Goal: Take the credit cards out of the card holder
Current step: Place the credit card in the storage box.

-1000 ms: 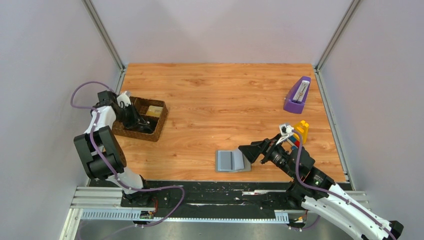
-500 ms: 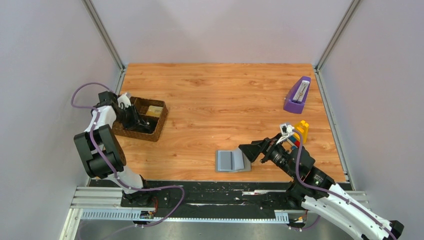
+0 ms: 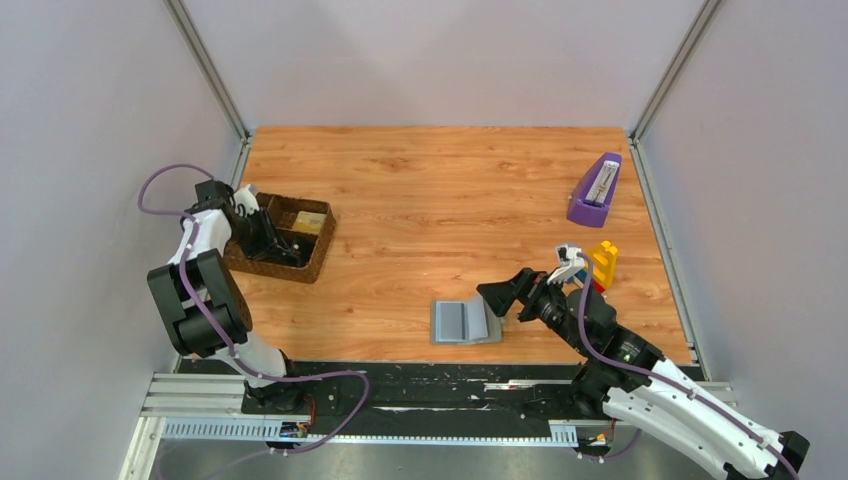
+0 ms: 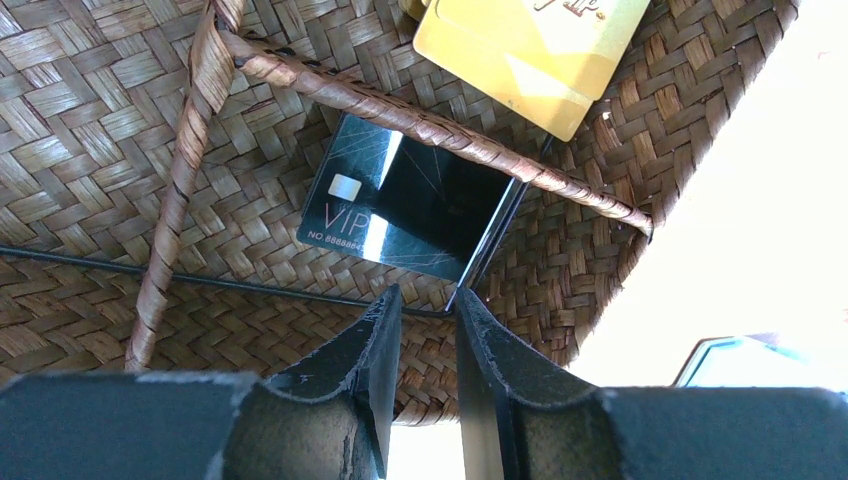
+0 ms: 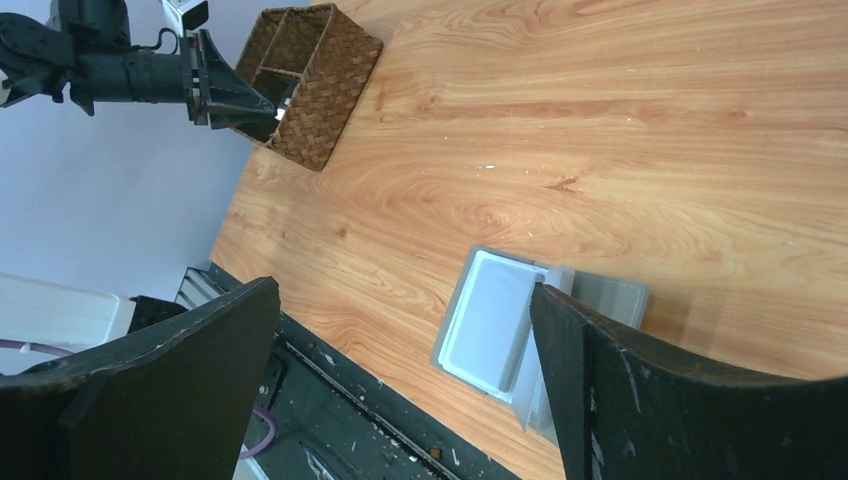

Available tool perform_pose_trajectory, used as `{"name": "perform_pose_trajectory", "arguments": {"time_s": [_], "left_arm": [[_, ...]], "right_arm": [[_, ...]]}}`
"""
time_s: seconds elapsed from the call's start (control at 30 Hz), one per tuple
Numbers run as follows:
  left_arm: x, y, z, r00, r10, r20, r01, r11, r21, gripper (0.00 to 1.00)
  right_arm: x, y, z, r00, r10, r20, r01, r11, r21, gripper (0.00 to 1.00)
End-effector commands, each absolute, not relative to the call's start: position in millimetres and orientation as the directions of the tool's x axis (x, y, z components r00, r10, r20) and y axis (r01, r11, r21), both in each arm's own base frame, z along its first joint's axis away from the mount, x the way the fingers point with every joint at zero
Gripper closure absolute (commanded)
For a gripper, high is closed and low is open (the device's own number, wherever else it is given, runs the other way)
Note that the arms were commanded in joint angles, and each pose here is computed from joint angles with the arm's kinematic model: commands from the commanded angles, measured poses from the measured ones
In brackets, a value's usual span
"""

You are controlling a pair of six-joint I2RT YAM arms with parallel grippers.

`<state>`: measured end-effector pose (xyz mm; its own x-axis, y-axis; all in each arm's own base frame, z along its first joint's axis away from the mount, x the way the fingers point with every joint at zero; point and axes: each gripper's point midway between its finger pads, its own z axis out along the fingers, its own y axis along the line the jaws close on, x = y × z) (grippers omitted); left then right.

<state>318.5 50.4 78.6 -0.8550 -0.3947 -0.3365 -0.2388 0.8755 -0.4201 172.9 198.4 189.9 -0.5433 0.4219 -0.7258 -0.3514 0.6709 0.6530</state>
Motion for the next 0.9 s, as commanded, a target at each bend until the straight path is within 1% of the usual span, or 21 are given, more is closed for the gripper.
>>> {"name": "perform_pose_trajectory", "arguments": {"time_s": [0.0, 0.17, 0.33, 0.63, 0.77, 0.87], "left_arm": [[330.8, 54.6, 85.4, -0.84, -0.4, -0.366, -0.224, 0.871, -0.437, 0.66], [333.5, 51.3, 77.0, -0.85, -0.401, -0.341, -0.22, 0.859, -0.462, 0.66], [331.0, 62.5, 68.8, -0.852, -0.412, -0.323, -0.27, 0.874, -0.405, 0.66], [335.3, 67.6, 74.4, -0.842, -0.414, -0.345, -0.274, 0.881, -0.387, 0.67], [337.6, 68.7, 82.2, -0.835, -0.415, -0.362, -0.271, 0.882, -0.385, 0.67], [340.0, 69.9, 95.5, -0.826, -0.414, -0.383, -0.266, 0.885, -0.383, 0.67]], "right_arm": [[176.6, 195.3, 213.6, -0.517, 0.474, -0.713, -0.339, 0.652, 0.678, 0.0], [177.4, 193.0, 217.4, -0.503, 0.483, -0.717, -0.34, 0.652, 0.678, 0.0], [178.9, 191.9, 222.6, -0.49, 0.485, -0.724, -0.345, 0.655, 0.672, 0.0], [180.4, 190.1, 222.0, -0.485, 0.497, -0.719, -0.332, 0.657, 0.678, 0.0], [181.8, 187.6, 215.0, -0.495, 0.516, -0.699, -0.292, 0.659, 0.693, 0.0], [185.2, 181.3, 209.5, -0.502, 0.545, -0.672, -0.218, 0.673, 0.707, 0.0]]}}
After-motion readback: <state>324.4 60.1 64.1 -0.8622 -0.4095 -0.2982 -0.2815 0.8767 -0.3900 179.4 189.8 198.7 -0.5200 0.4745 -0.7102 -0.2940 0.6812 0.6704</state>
